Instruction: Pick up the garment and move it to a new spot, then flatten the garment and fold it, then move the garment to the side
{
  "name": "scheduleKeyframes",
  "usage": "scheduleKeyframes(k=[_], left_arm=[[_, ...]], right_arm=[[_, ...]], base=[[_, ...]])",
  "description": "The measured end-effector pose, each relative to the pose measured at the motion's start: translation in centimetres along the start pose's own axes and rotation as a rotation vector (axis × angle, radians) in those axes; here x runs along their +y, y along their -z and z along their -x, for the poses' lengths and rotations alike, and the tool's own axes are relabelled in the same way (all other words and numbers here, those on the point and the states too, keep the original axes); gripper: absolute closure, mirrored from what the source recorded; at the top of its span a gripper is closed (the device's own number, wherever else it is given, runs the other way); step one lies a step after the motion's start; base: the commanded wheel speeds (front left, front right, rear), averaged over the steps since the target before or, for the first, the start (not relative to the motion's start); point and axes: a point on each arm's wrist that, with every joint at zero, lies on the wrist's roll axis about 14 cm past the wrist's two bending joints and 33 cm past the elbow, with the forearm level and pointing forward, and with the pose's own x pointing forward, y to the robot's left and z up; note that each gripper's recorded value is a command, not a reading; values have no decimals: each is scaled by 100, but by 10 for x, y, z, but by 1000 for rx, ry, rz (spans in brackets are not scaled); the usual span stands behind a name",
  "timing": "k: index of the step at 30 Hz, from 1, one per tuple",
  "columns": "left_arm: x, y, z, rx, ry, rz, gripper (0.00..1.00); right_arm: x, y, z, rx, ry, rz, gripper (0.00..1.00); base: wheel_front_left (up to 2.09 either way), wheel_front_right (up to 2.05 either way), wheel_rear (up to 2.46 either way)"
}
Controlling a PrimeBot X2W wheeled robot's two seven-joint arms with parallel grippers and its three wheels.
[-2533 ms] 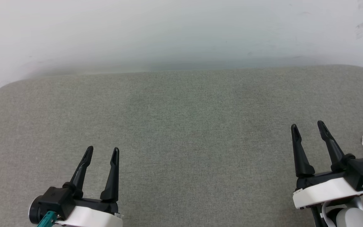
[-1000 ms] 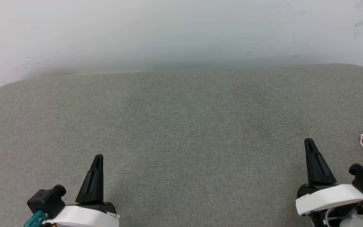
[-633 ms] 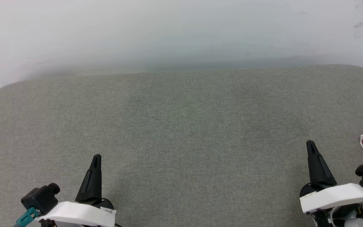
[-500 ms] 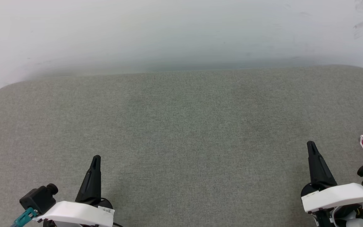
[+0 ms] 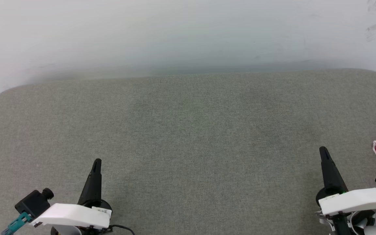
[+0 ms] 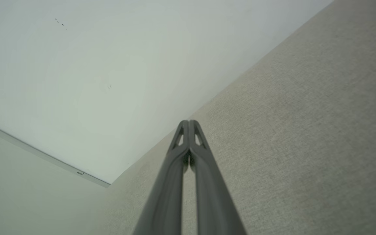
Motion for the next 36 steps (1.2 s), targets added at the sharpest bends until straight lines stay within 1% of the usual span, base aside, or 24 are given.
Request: scheduleKeyframes(k=[17,36], left_arm=[[7,-1,-3,11,-31,194,100],[12,-2,-6,15,-54,380,100]], right_arm=[[-7,1,1,13,27,-205,100],[-7,0,-2,17,31,-400,100]], base=[[0,0,0],[0,0,0]])
